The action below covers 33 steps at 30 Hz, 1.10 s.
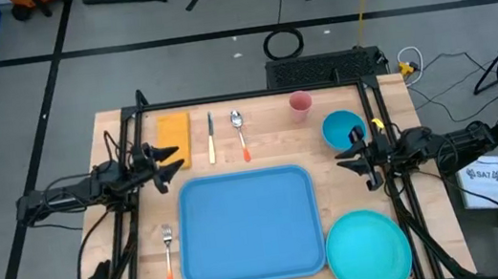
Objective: Set up tray
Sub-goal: Put the pink cup on the top right of the blue serving tray
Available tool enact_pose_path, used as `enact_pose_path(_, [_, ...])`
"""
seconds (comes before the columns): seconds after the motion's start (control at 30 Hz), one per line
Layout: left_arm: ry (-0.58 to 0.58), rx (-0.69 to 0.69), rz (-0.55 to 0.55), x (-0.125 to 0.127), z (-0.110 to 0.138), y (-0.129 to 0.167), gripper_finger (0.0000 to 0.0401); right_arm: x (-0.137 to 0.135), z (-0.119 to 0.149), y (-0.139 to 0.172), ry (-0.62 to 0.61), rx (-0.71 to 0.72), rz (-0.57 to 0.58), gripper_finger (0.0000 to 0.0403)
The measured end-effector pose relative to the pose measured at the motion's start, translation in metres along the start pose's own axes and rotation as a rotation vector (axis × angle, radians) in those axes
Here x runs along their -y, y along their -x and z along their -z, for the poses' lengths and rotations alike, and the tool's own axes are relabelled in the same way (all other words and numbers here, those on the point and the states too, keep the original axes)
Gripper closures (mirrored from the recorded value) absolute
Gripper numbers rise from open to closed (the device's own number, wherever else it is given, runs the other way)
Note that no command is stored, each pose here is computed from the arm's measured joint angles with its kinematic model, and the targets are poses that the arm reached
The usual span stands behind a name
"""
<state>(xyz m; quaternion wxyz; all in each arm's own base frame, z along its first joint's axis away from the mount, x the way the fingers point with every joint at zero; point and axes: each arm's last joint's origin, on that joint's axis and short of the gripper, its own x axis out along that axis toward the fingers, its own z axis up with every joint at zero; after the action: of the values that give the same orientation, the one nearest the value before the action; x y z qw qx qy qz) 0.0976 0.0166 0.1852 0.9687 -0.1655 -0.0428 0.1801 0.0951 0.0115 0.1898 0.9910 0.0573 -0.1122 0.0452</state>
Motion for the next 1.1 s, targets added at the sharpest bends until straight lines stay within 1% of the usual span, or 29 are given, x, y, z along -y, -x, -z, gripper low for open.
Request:
enact_pose_path(0.07, [0.024, -0.007, -0.006, 0.002, -0.008, -0.002, 0.0119, 0.001, -0.001, 0.000, 0.000, 0.012, 0.043, 0.0325])
enact_pose_path(0.13, [0.027, -0.031, -0.012, 0.005, -0.017, -0.006, 0.0119, 0.004, -0.001, 0.000, 0.003, 0.015, 0.127, 0.0325])
enact_pose_path(0.2, [-0.011, -0.068, -0.031, 0.008, -0.027, -0.011, 0.0119, 0.006, 0.000, 0.001, 0.015, 0.013, 0.211, 0.0325])
enact_pose_path(0.3, [-0.078, -0.124, -0.066, 0.013, -0.045, -0.020, 0.0119, 0.008, -0.001, 0.001, 0.045, 0.019, 0.297, 0.0325])
enact_pose_path(0.33, [-0.098, -0.148, -0.069, 0.014, -0.050, -0.024, 0.0119, 0.010, -0.001, 0.002, 0.051, 0.028, 0.342, 0.0325])
enact_pose_path(0.37, [-0.125, -0.174, -0.071, 0.016, -0.054, -0.027, 0.0119, 0.011, -0.002, 0.002, 0.046, 0.040, 0.399, 0.0325])
enact_pose_path(0.43, [-0.176, -0.227, -0.078, 0.017, -0.060, -0.033, 0.0119, 0.015, -0.003, 0.004, 0.007, 0.057, 0.556, 0.0325])
enact_pose_path(0.47, [-0.190, -0.240, -0.088, 0.017, -0.062, -0.036, 0.0119, 0.018, -0.001, 0.004, 0.013, 0.031, 0.635, 0.0325])
enact_pose_path(0.5, [-0.199, -0.247, -0.098, 0.017, -0.064, -0.038, 0.0119, 0.020, 0.004, 0.004, 0.044, -0.033, 0.706, 0.0325])
enact_pose_path(0.53, [-0.212, -0.256, -0.106, 0.016, -0.064, -0.041, 0.0119, 0.021, -0.004, 0.003, 0.059, -0.053, 0.764, 0.0325])
enact_pose_path(0.6, [-0.233, -0.271, -0.122, 0.014, -0.063, -0.043, 0.0119, 0.021, -0.034, 0.000, 0.049, -0.006, 0.874, 0.0325])
enact_pose_path(0.67, [-0.231, -0.259, -0.144, 0.011, -0.063, -0.043, 0.0119, 0.022, -0.062, -0.007, 0.078, -0.010, 0.969, 0.0325])
enact_pose_path(0.73, [-0.219, -0.262, -0.165, 0.006, -0.058, -0.044, 0.0119, 0.023, -0.080, -0.021, 0.144, -0.104, 1.020, 0.0325])
enact_pose_path(0.8, [-0.212, -0.262, -0.173, 0.002, -0.053, -0.044, 0.0119, 0.026, -0.107, -0.038, 0.190, -0.174, 1.088, 0.0325])
enact_pose_path(0.9, [-0.197, -0.253, -0.161, -0.004, -0.041, -0.045, 0.0119, 0.040, -0.139, -0.067, 0.231, -0.336, 1.205, 0.0325])
enact_pose_path(0.97, [-0.181, -0.240, -0.117, -0.007, -0.032, -0.045, 0.0119, 0.055, -0.155, -0.086, 0.208, -0.478, 1.214, 0.0325])
enact_pose_path(1.03, [-0.169, -0.222, -0.070, -0.009, -0.024, -0.045, 0.0119, 0.077, -0.165, -0.099, 0.149, -0.617, 1.222, 0.0325])
enact_pose_path(1.1, [-0.156, -0.222, -0.059, -0.011, -0.018, -0.044, 0.0119, 0.102, -0.173, -0.107, 0.077, -0.695, 1.228, 0.0325])
